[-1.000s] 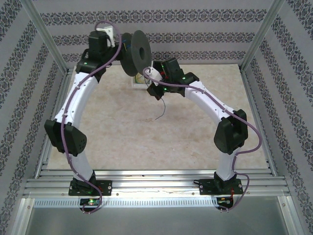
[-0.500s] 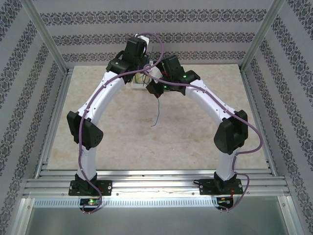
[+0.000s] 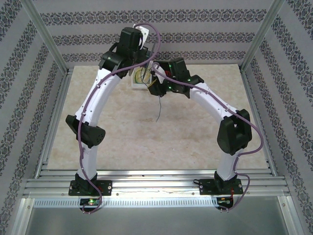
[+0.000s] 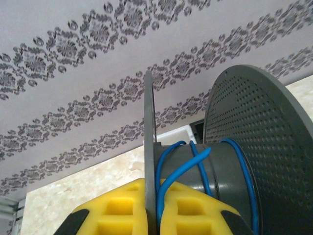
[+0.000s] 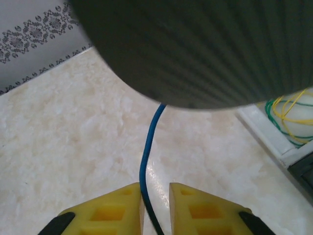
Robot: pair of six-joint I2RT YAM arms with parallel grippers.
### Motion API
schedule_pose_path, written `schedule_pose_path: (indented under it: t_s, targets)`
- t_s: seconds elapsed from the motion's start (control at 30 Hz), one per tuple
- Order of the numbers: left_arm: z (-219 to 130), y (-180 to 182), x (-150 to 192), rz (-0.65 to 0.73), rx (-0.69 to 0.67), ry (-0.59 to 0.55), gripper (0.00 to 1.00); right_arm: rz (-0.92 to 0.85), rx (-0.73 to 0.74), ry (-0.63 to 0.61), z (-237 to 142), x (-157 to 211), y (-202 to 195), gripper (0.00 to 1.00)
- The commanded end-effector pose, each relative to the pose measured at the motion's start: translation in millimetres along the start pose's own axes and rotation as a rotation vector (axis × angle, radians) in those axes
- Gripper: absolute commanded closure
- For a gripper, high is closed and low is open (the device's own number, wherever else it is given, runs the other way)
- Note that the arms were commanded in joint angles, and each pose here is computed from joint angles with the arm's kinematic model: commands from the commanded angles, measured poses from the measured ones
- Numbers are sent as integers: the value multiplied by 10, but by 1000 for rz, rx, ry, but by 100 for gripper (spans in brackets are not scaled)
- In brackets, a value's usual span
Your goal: Wrap the cables
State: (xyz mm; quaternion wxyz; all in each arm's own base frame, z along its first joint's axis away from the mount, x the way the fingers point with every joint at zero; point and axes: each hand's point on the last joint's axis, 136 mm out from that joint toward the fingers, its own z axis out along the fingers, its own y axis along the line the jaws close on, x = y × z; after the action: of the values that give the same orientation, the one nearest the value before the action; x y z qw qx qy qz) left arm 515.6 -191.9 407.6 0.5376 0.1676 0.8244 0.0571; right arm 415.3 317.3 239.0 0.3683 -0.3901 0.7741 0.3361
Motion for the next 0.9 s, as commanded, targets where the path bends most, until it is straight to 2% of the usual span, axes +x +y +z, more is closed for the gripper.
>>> schedule_pose_path:
  t_s: [0.0, 0.27, 0.53, 0.87]
  targets:
    - [-294, 50, -138, 1, 41, -29, 100, 19, -29, -109, -167, -167, -70, 79]
    - [-483, 63, -235, -21, 74, -62, 100, 26, -43, -108, -174, -51, -117, 72]
    - [-693, 13, -280, -41, 143, -74, 100, 82, 74, -117, -568, 253, -535, 43]
    - [-1200, -30, -441, -95, 272, -142, 100, 169, 204, -129, -1023, 732, -896, 31]
